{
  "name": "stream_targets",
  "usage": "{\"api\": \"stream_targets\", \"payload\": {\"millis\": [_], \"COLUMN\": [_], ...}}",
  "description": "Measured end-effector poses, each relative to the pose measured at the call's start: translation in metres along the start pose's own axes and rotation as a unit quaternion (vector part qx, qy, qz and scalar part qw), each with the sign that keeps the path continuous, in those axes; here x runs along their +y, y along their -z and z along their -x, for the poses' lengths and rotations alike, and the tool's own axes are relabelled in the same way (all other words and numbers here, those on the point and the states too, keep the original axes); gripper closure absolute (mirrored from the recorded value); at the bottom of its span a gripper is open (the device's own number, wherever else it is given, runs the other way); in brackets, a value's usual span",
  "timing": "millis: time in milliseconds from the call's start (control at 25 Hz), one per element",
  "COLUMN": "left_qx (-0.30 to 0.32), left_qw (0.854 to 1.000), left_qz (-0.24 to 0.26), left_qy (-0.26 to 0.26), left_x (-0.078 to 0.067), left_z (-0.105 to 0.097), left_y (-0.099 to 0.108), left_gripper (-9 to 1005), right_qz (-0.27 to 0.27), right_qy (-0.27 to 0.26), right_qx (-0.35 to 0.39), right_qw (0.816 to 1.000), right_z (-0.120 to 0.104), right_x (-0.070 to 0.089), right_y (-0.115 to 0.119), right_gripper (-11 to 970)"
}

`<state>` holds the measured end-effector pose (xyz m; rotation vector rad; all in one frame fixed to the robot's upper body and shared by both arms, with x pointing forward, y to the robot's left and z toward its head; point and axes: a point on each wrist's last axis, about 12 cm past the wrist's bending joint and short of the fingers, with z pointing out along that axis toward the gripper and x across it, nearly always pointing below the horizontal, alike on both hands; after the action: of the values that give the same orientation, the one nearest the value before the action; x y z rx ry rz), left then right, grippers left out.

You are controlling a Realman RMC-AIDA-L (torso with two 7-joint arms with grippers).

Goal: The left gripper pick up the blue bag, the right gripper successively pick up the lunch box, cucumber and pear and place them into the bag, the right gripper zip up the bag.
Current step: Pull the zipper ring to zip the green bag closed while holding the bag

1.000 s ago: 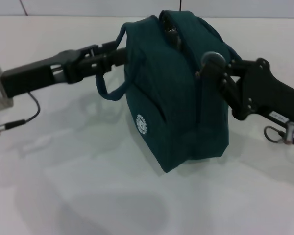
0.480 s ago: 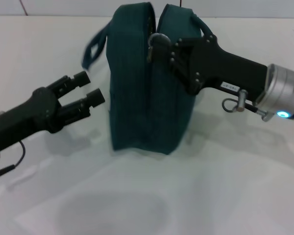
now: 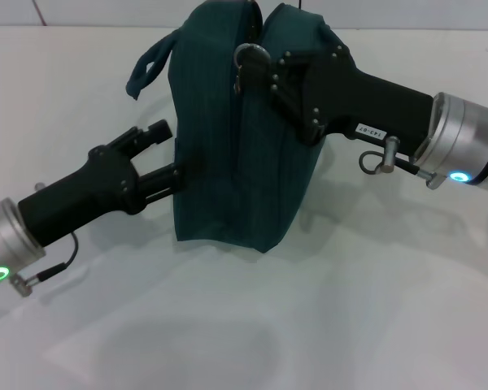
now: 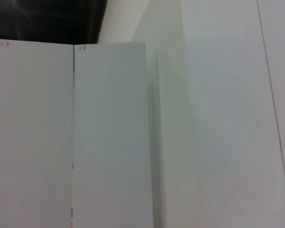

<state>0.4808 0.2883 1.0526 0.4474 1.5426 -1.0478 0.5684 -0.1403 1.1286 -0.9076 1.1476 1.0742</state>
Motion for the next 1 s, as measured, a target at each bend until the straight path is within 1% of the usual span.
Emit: {"api": "stream_targets", "payload": {"millis": [200, 360, 600, 1000], "left_qx": [0.000, 0.001, 0.004, 0.006], "left_qw": [1.000, 1.000, 1.000, 1.000], "left_qz": [-0.015, -0.016, -0.018, -0.023], "left_qy": [-0.005, -0.004, -0.007, -0.013], "left_x": [0.002, 0.002, 0.001, 0.002], "left_z": [0.006, 0.005, 0.003, 0.004], "left_y": [-0.013, -0.014, -0.016, -0.019], "left_gripper": [109, 110, 275, 662], "right_qz": [-0.005, -0.008, -0.012, -0.014], "right_qy": [0.001, 0.000, 0.000, 0.000], "right_qx": [0.003, 0.003, 0.002, -0.001], "right_qw": [1.000, 1.000, 1.000, 1.000], "right_z": [-0.001, -0.001, -0.001, 0.000], "right_x": [-0.001, -0.002, -0.002, -0.003], "right_y": [0.000, 0.000, 0.002, 0.001], "right_gripper": [950, 950, 950, 950]}}
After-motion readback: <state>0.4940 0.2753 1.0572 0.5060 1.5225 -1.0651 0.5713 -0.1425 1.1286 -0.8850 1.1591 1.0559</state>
